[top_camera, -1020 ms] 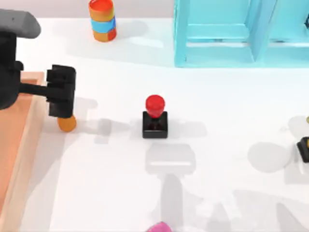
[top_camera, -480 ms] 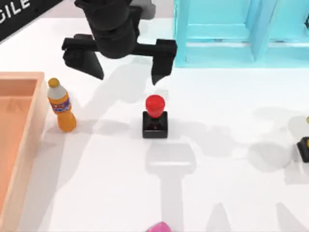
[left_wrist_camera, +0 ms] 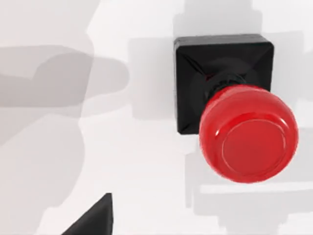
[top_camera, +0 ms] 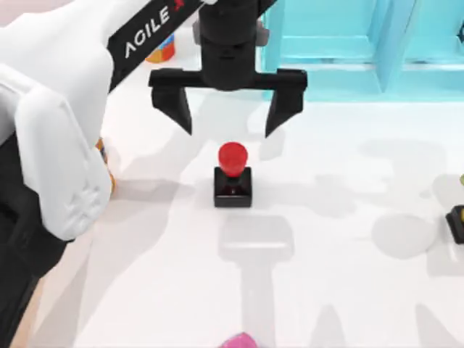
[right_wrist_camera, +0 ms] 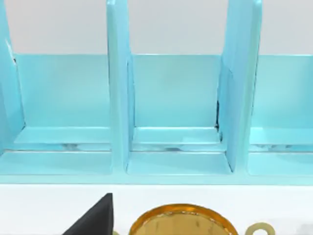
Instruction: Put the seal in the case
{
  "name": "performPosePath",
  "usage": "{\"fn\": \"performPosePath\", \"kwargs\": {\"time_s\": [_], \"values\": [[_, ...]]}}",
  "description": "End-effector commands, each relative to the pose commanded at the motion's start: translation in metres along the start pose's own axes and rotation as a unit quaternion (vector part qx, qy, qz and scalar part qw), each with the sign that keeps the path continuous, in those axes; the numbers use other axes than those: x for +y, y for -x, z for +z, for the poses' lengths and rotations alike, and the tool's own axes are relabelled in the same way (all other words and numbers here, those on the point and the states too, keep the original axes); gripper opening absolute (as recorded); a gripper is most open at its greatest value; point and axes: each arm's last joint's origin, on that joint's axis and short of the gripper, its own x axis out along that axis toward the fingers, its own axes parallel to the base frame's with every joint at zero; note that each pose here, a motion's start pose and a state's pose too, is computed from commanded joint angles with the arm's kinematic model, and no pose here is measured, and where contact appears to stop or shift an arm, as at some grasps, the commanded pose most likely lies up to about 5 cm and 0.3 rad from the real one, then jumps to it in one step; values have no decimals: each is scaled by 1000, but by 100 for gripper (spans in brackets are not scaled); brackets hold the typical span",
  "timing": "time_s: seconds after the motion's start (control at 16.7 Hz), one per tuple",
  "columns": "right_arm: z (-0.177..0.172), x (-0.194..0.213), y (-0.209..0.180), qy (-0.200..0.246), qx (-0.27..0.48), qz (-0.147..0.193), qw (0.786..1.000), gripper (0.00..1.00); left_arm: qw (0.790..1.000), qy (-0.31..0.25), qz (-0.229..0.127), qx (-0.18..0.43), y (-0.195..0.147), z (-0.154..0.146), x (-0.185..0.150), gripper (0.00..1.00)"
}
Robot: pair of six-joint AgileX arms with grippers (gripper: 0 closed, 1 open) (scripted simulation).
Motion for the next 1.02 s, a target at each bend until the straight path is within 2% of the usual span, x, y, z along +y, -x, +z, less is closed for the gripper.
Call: {"fn": "performPosePath", "kwargs": {"time_s": [0.24,0.66,1.02], "values": [[0,0,0,0,0,0,1000,100,1000,22,-1,-3,6,2,-3,100],[0,0,0,0,0,0,1000,100,1000,26,-2,-4,6,3,-1,100],[0,0,0,0,0,0,1000,100,1000,23,-2,-3,-24,8,-5,100]]}}
